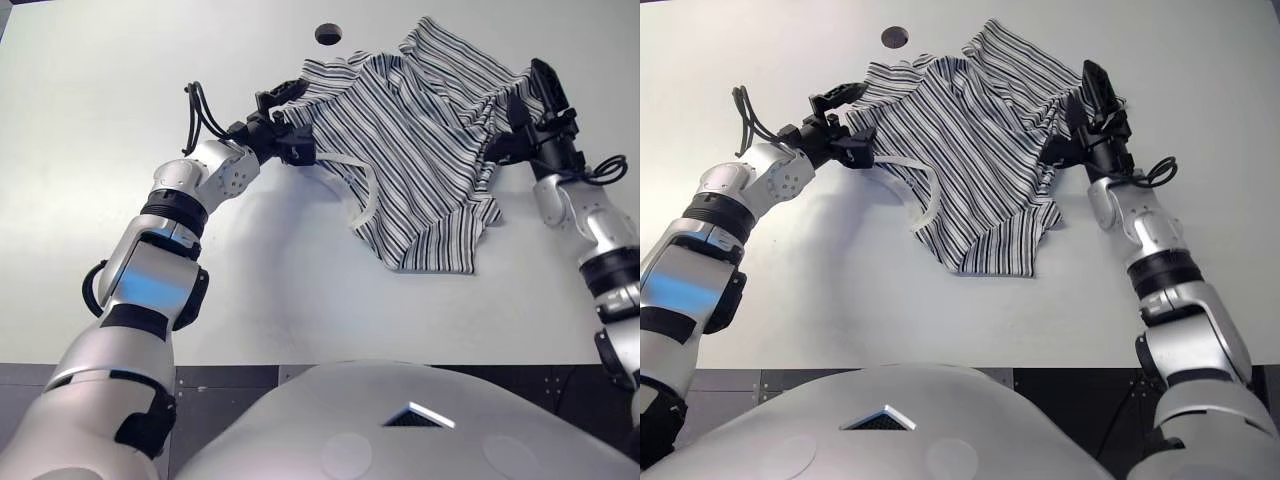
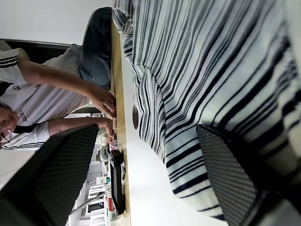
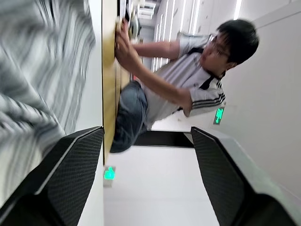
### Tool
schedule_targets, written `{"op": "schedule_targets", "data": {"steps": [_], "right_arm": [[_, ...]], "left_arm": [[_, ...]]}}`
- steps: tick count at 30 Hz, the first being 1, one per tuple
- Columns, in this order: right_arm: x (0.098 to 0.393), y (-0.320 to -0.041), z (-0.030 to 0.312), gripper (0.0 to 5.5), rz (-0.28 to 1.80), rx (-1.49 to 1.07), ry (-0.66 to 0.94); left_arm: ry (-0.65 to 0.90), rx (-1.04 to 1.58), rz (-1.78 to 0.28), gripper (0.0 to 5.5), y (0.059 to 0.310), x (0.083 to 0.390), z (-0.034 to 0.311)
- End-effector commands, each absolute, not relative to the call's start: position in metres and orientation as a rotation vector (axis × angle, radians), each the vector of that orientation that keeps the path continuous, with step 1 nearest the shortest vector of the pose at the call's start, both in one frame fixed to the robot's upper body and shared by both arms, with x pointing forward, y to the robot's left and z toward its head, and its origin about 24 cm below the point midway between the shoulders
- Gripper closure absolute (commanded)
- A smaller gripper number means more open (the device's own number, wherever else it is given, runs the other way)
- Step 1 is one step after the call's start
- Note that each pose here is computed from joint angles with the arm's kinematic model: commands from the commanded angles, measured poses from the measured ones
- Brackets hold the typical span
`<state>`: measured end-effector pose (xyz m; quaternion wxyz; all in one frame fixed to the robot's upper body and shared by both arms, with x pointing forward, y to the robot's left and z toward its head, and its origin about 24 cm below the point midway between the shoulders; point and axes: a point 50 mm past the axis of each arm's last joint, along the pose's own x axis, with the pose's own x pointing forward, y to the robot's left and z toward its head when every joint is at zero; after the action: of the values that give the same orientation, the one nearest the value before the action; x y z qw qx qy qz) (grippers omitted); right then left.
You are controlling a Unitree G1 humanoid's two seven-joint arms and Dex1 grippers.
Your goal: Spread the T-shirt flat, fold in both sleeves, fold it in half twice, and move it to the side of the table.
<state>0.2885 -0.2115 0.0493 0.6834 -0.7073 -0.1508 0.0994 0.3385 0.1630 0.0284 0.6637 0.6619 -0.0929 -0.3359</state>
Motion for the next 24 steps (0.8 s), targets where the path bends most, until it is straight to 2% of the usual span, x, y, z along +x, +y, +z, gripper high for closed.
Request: {"op": "schedule_targets", "data": {"steps": [1, 3, 5, 9, 12, 17, 21, 24], "right_arm": [[0.229, -0.142, 0.098, 2.09, 0.532, -1.26, -0.569], [0.205, -0.118, 0.107, 2.09, 0.706, -1.11, -0.63], [0.194, -0.103, 0.102, 2.09, 0.822, -1.064, -0.624], [0.175, -0.076, 0.091, 2.09, 1.013, -1.022, -0.616], [0.165, -0.067, 0.093, 2.09, 1.103, -1.015, -0.633], [0.151, -0.073, 0.086, 2.09, 1.26, -1.078, -0.573], [0.135, -0.098, 0.078, 2.09, 1.422, -1.148, -0.473], [0.144, -0.124, 0.09, 2.09, 1.361, -1.196, -0.429]], "left_arm": [[-0.034, 1.675, -1.03, 1.62, 0.195, 0.321, 0.012], [-0.012, 1.648, -1.094, 1.62, 0.212, 0.304, 0.009], [-0.025, 1.568, -1.113, 1.62, 0.224, 0.279, 0.01], [-0.05, 1.348, -1.092, 1.62, 0.226, 0.229, 0.015], [-0.004, 1.252, -1.028, 1.62, 0.229, 0.206, 0.02], [0.007, 1.178, -0.927, 1.62, 0.222, 0.188, 0.035], [-0.012, 1.176, -0.808, 1.62, 0.225, 0.183, 0.052], [-0.078, 1.14, -0.748, 1.62, 0.223, 0.179, 0.071]]}}
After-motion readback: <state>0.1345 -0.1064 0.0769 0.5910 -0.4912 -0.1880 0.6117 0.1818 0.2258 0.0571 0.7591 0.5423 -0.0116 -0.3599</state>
